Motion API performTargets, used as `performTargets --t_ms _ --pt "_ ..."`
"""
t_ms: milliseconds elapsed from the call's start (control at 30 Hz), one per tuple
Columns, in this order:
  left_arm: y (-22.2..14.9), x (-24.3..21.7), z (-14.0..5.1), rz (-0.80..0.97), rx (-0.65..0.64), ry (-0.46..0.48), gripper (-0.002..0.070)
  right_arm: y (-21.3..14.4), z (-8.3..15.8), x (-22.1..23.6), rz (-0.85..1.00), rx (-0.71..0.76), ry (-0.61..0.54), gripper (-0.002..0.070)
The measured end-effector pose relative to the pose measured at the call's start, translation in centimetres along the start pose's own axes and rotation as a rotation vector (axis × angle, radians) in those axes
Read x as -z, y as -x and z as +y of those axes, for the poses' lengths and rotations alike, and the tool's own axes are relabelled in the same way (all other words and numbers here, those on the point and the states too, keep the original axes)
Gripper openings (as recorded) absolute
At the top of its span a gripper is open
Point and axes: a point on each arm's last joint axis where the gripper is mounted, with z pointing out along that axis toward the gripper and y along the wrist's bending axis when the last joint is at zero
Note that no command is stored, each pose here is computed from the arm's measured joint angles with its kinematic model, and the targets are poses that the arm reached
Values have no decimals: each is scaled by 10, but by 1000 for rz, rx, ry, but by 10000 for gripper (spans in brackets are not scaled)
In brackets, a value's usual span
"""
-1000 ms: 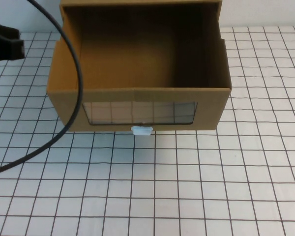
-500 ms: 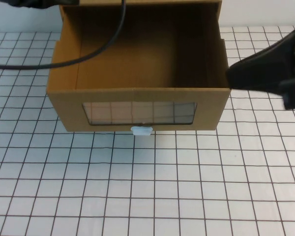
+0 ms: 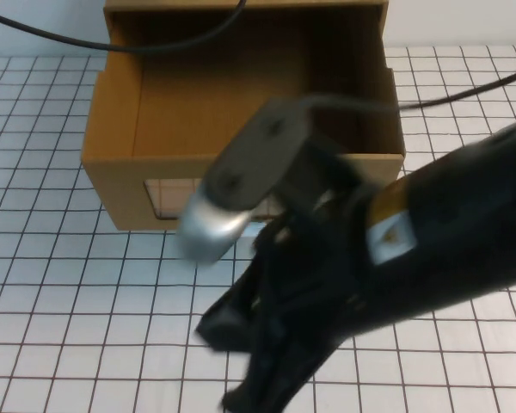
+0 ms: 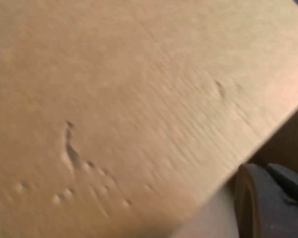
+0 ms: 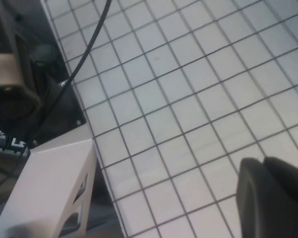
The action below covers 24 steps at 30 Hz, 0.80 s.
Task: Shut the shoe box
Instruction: Press the shoe box with left arm, then close the shoe box with your right arm
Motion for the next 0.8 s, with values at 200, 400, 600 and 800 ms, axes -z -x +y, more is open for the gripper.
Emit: performTargets --t_ms 200,400,600,800 --pt "-1 -21 15 0 31 -13 -5 -4 5 -50 107 5 25 -13" --pt "0 -27 17 -15 61 -31 -5 -7 -4 -69 147 35 -30 -13" --pt "0 -27 18 -19 91 -30 -5 4 -19 -76 20 61 -180 -13" --pt "0 -26 18 -19 94 -29 -5 11 -28 -88 -231 147 -243 -14"
